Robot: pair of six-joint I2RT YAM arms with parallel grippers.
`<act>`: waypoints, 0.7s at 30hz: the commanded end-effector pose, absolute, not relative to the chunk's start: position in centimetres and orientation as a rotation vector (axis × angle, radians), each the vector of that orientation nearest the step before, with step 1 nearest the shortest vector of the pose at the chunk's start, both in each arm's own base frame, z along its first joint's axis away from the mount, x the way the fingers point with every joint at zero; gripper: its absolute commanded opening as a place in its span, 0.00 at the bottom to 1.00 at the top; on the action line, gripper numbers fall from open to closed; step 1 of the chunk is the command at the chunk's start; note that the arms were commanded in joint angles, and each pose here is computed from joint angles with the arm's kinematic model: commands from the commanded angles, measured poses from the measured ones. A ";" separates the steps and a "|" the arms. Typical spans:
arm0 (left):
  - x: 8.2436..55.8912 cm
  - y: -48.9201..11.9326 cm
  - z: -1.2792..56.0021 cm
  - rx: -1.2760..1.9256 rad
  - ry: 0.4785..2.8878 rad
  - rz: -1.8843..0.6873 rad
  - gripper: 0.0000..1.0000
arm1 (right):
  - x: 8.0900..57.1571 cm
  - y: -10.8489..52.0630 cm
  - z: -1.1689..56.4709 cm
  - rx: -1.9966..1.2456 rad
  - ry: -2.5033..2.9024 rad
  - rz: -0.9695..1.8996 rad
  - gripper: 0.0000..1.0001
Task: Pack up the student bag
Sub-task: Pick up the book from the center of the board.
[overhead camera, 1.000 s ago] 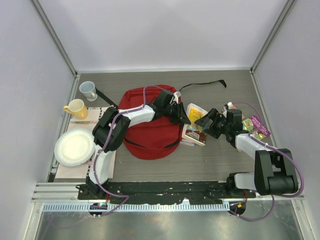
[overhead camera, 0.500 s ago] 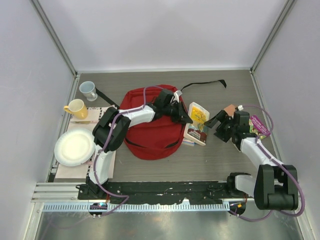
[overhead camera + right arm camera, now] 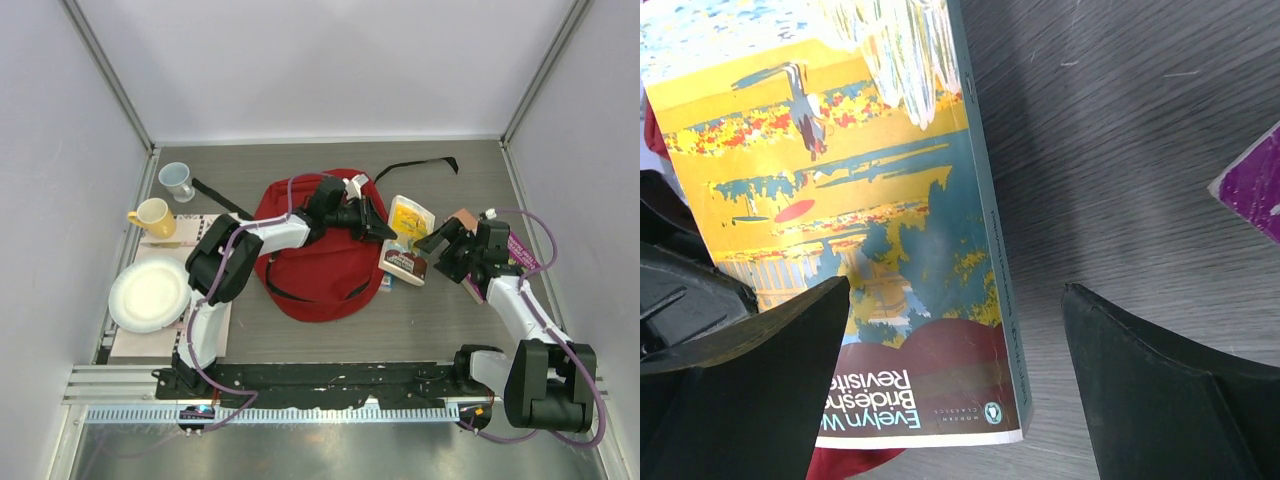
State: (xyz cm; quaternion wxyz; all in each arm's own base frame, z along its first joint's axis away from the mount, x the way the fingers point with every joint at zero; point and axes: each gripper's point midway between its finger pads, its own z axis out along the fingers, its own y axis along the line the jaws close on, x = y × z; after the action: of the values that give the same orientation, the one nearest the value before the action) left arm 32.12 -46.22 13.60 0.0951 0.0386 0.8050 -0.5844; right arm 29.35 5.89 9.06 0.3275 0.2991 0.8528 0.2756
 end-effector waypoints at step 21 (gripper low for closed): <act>32.6 -45.0 24.8 0.192 1.844 -2.151 0.00 | 30.5 10.4 14.6 0.609 1.931 1.316 0.92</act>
State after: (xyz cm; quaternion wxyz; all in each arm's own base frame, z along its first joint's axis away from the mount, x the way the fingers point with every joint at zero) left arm 33.38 -44.90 17.90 0.0959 -0.0022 0.7196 -0.6877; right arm 30.19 9.27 12.19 0.3420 0.2676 0.7791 0.4521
